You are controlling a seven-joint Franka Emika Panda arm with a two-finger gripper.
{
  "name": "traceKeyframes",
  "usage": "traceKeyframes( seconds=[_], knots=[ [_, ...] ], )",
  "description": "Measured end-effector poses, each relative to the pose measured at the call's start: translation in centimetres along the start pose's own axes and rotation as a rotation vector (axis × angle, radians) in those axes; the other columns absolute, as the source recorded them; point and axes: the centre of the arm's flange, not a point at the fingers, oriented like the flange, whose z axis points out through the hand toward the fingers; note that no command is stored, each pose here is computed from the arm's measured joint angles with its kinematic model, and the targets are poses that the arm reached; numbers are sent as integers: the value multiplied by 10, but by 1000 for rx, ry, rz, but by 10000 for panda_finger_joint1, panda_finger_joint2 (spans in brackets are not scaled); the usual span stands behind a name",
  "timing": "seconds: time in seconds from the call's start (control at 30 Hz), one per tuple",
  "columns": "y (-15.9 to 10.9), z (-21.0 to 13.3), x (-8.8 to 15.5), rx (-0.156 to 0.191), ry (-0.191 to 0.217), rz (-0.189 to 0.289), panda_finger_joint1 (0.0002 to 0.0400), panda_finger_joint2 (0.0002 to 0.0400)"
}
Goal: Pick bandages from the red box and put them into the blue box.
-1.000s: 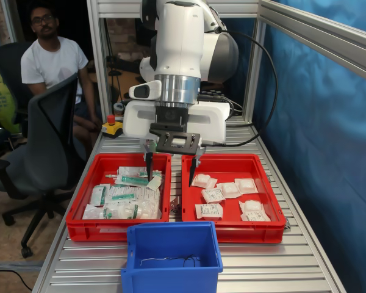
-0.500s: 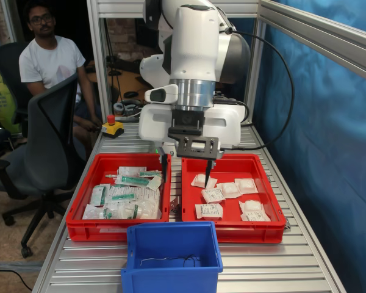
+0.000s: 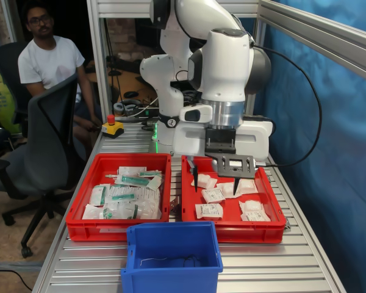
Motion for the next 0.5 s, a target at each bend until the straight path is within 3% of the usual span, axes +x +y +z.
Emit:
traceKeyframes(
  seconds=[0.23, 0.5],
  knots=[
    [20, 9, -45, -56, -58, -63, 400, 400],
    [53, -1, -72, -86, -99, -101, 400, 400]
  ],
)
